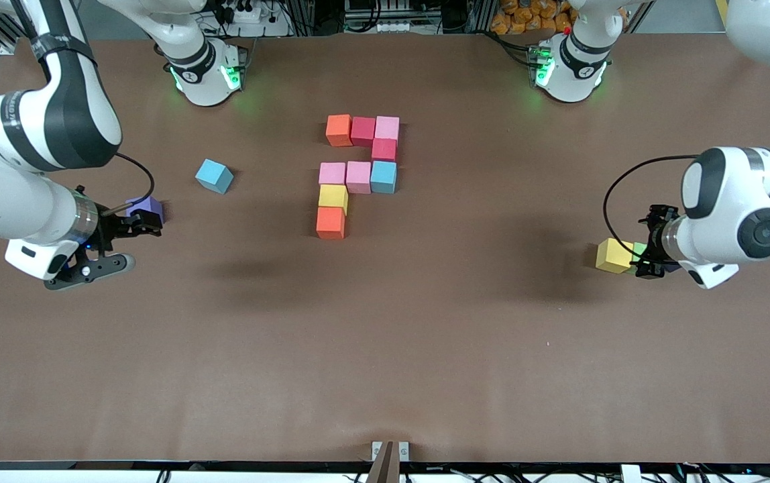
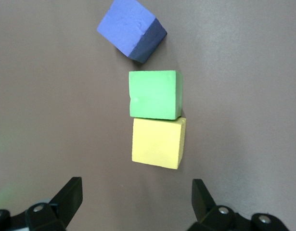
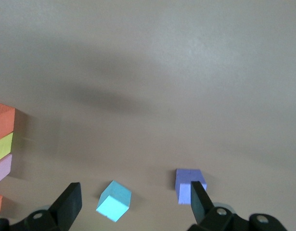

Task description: Form number 2 with 11 blocks

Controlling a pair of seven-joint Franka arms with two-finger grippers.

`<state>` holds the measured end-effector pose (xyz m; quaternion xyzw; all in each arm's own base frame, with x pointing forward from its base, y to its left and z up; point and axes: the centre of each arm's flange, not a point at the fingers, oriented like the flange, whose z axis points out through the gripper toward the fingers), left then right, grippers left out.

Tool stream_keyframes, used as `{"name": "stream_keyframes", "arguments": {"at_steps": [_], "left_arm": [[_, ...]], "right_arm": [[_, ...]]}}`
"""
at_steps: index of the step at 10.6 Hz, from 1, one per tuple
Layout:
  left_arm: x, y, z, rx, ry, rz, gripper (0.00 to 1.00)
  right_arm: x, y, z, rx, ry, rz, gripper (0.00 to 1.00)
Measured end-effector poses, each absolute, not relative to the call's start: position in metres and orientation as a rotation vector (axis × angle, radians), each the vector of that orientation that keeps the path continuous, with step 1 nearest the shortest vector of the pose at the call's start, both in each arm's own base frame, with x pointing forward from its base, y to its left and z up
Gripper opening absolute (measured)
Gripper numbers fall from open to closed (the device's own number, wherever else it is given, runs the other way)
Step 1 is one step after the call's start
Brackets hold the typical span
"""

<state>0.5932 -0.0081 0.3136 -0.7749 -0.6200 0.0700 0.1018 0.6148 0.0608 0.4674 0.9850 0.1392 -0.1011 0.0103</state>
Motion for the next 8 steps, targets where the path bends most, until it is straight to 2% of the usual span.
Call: {"name": "stream_keyframes", "arguments": {"at_steps": [5,8], "left_arm": [[0.566,-0.01,0.286,-2.324,-1.873,0.132,1.0],[0.553,0.006,0.264,-2.323,-1.924,0.109,1.0]], "right_arm": [[0.591,0.047,0.519,3.036,0.378,-0.325,1.0],[0.582,0.043,0.532,3.041,0.363,-0.338,1.0]]}}
